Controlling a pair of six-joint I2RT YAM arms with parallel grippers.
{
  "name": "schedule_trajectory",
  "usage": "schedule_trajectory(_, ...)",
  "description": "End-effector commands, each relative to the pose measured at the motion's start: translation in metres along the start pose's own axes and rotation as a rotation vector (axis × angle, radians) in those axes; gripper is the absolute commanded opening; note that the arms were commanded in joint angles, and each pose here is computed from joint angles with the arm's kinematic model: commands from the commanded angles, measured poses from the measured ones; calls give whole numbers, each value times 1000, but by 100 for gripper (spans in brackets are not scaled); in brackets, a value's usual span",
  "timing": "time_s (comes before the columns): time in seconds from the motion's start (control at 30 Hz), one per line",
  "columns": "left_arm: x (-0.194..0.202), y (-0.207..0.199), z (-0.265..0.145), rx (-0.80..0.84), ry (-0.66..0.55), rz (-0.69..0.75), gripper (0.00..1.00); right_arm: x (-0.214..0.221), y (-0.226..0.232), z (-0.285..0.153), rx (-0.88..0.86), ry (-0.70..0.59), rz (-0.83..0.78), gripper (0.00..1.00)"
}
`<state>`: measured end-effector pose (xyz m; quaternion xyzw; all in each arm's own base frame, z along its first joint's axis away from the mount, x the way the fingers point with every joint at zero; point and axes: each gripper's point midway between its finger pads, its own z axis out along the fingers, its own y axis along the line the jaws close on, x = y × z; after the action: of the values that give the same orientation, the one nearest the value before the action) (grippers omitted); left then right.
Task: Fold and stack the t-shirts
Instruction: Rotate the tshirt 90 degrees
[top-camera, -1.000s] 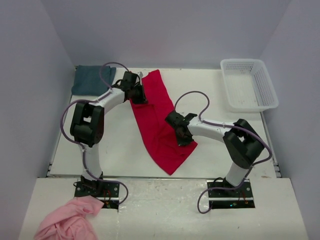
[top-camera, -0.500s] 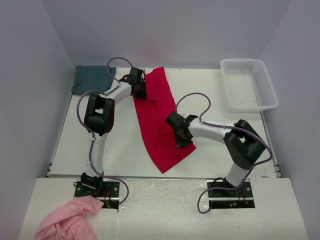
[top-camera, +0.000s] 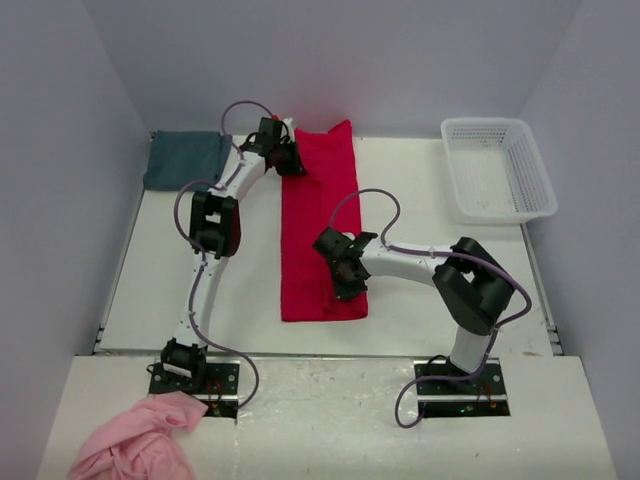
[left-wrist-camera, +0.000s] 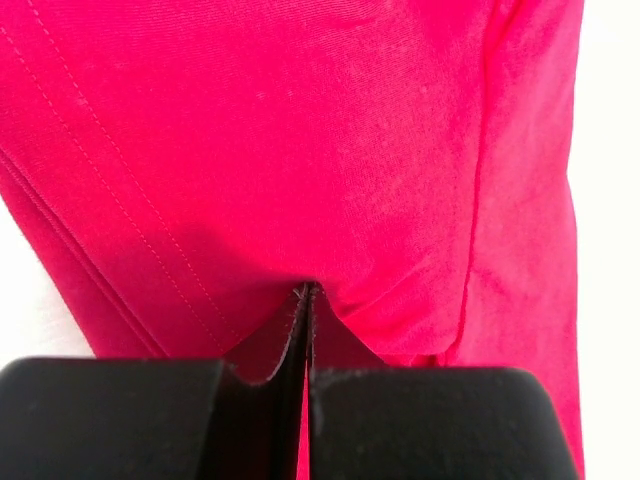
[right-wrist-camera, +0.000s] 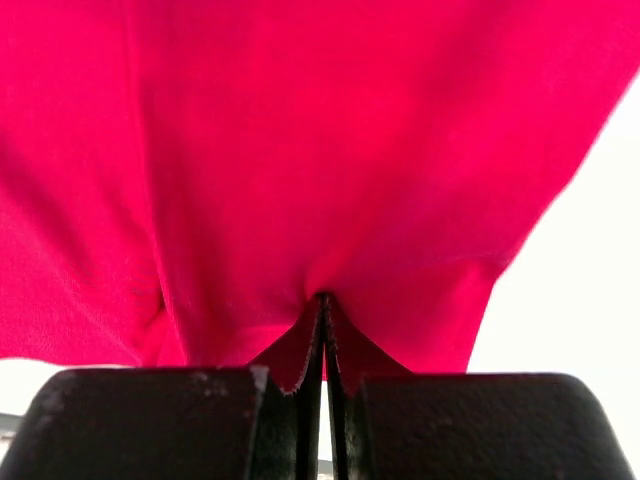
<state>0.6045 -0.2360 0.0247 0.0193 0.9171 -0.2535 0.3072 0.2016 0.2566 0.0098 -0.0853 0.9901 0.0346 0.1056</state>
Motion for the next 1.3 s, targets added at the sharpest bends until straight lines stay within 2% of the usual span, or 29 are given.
schedule_trajectory(0.0, 12, 17, 7, 47, 44, 7, 0, 32, 14, 18, -23, 117, -6, 0)
schedule_trajectory(0.1, -3, 11, -4, 54, 9, 24, 0, 35, 16, 14, -14, 108, -11, 0)
schedule_trajectory(0.33, -45, -29, -67, 93, -88, 64, 3, 16, 1, -14, 56, -39, -20, 0)
schedule_trajectory(0.47, -68, -56, -111, 98, -152, 91, 13, 4, -3, -41, 50, -111, -2, 22)
schedule_trajectory(0.57, -75, -71, -146, 85, -178, 91, 19, 2, -13, -54, 73, -145, 6, 30)
schedule_trajectory(0.63, -65, -79, -164, 49, -174, 86, 22, 4, -22, -66, 90, -159, 23, 36)
schedule_trajectory(0.67, -69, -91, -188, 45, -206, 92, 24, 5, -28, -68, 106, -171, 30, 39)
schedule_trajectory(0.73, -27, -92, -184, -12, -134, 79, 25, 10, -36, -74, 114, -177, 45, 46)
schedule_trajectory(0.77, -23, -105, -206, -10, -160, 73, 26, 11, -39, -74, 117, -180, 51, 48)
schedule_trajectory(0.8, 12, -97, -199, -43, -99, 55, 26, 12, -40, -78, 103, -191, 69, 50)
schedule_trajectory(0.83, 35, -108, -198, -56, -80, 69, 26, 16, -43, -75, 106, -183, 76, 53)
schedule_trajectory(0.87, 64, -106, -208, -69, -50, 45, 27, 21, -42, -73, 82, -167, 84, 54)
schedule_trajectory(0.93, 95, -125, -215, -38, -32, 77, 27, 24, -39, -68, 20, -173, 111, 54)
schedule_trajectory(0.97, 99, -132, -231, -27, -52, 76, 27, 25, -39, -66, 0, -173, 122, 54)
schedule_trajectory(1.0, 128, -128, -231, -40, -6, 79, 27, 22, -33, -65, -51, -181, 144, 54)
schedule_trajectory(1.07, 157, -130, -244, -20, 21, 101, 26, 30, -36, -57, -85, -169, 155, 52)
schedule_trajectory(1.27, 219, -127, -269, -29, 89, 144, 19, 32, -45, -53, -129, -209, 205, 50)
